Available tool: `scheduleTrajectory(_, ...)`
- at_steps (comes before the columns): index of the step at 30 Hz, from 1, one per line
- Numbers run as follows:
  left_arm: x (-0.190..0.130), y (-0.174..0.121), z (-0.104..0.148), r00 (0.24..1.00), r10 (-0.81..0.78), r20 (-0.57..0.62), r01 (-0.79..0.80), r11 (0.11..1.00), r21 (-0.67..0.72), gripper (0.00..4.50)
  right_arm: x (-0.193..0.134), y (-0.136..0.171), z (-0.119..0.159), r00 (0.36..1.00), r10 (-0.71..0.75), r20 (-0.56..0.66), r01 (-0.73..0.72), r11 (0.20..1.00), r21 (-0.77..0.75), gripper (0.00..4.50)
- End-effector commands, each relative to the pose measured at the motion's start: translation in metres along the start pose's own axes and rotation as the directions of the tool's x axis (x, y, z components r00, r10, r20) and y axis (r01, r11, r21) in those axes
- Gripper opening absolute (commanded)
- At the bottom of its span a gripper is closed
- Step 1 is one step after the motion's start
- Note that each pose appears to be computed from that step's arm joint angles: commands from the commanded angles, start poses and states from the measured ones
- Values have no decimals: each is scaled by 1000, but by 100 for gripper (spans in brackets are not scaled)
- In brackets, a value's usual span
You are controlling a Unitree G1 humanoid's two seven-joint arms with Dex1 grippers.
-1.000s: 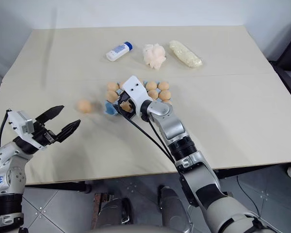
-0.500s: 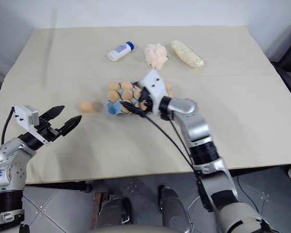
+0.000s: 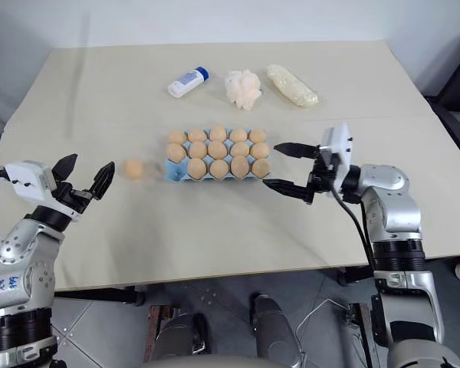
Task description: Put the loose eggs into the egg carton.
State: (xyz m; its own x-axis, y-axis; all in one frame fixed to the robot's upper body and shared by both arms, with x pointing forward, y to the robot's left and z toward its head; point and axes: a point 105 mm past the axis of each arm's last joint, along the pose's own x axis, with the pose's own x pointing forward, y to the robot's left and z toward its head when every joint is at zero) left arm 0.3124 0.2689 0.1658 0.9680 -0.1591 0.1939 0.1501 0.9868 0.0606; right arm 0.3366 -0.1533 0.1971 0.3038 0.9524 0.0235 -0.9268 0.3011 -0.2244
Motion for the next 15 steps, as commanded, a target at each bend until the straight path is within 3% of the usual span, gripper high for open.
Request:
scheduleTrajectory(1, -2, -1, 9, 998, 59, 36, -61, 995, 72, 450, -14, -9, 12, 1000, 19, 2, -19, 998, -52, 446)
scheduleTrajectory(6, 6, -8, -1, 993, 121, -6, -120, 989, 84, 450, -19, -15, 11, 999, 37, -16, -38, 998, -48, 446)
scheduleTrajectory(10, 21, -24, -14, 992, 97, -77, -91, 993, 80, 450, -24, -6, 19, 990, 140, -4, -140, 990, -27, 446)
scheduleTrajectory(15, 39, -34, -15, 995, 55, -79, -52, 998, 42, 450, -26, -10, 24, 991, 135, -25, -135, 990, -30, 446)
